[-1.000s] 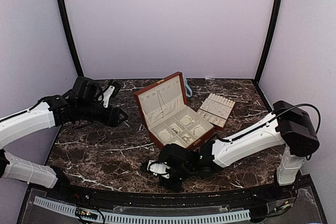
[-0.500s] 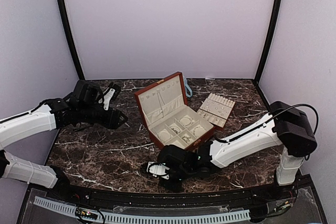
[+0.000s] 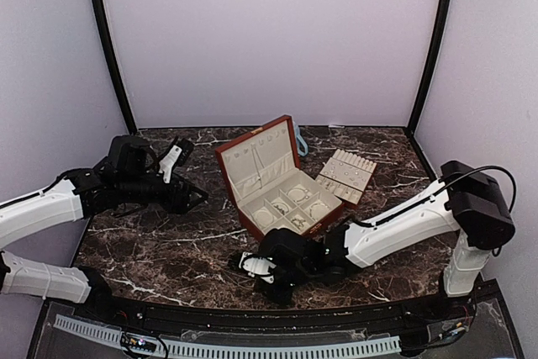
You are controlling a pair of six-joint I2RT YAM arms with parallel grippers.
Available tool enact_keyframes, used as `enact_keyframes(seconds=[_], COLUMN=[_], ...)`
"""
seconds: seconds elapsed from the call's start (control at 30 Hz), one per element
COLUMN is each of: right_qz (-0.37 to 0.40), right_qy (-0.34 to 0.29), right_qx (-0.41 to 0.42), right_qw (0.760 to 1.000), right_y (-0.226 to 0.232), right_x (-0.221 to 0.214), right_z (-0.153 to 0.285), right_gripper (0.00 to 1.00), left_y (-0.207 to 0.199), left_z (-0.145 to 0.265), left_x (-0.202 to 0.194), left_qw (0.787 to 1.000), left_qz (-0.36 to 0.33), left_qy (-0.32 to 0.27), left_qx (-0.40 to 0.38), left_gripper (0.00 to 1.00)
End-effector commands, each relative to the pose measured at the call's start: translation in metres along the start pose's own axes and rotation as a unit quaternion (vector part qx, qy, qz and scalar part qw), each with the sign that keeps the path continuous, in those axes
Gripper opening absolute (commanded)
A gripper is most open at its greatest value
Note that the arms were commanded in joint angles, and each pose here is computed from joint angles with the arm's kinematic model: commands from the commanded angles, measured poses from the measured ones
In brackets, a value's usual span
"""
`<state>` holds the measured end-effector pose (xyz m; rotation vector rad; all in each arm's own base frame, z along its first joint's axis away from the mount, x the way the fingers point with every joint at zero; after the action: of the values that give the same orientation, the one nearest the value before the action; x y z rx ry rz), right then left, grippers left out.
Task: Organize the mixed jewelry
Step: Pick up the necklace from the center of the board, then pass from the right arm to the left
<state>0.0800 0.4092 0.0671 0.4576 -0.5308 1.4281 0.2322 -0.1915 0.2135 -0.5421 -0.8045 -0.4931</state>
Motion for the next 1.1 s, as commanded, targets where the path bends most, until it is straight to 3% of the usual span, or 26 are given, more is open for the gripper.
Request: enact_keyframes(seconds=[0.0,0.27,0.47,0.7,1.07], right_qz=[-0.057,-0.11,-0.13,-0.148,-0.159], right_qy=[-0.083,-0.158,-0.201,-0.25,-0.263], right_qx=[0.01,0.039,0.046,0.044,0.036], right_qw=[0.995,0.98,0.97,0.956,0.951], right_y=[-0.012,-0.033,-0.04,-0.045,-0.048], right_x=[0.025,0.03,0.031,0.03,0.022], right_z=[0.025,0.047,0.066,0.091,0.1], right_gripper=[0.0,0.0,0.0,0.0,0.0], left_y=[-0.036,-0.084,-0.104,-0.117,-0.128], left_z=[0.004,-0.02,-0.042,-0.067,-0.095], left_x=[-0.003,-0.036,-0.057,-0.08,-0.094], left_qw=[0.991,0.966,0.954,0.953,0.956], left_qz=[-0.058,-0.151,-0.19,-0.193,-0.178], left_qy=[-0.025,0.007,0.02,0.026,0.018], left_qx=[-0.12,-0.208,-0.23,-0.233,-0.232], left_gripper=[0.6,0.58,0.55,0.54,0.45])
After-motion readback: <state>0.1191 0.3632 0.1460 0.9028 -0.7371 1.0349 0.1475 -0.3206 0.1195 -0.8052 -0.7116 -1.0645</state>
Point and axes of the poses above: each gripper's point midway between its finger pads, its own z axis back along the fingers, its own y axis along the line the jaws close on, x = y × z, the point moved 5 cm from there along z, back along the fingers, and after that the axes turned 5 degrees about z, right-handed, at the moved point
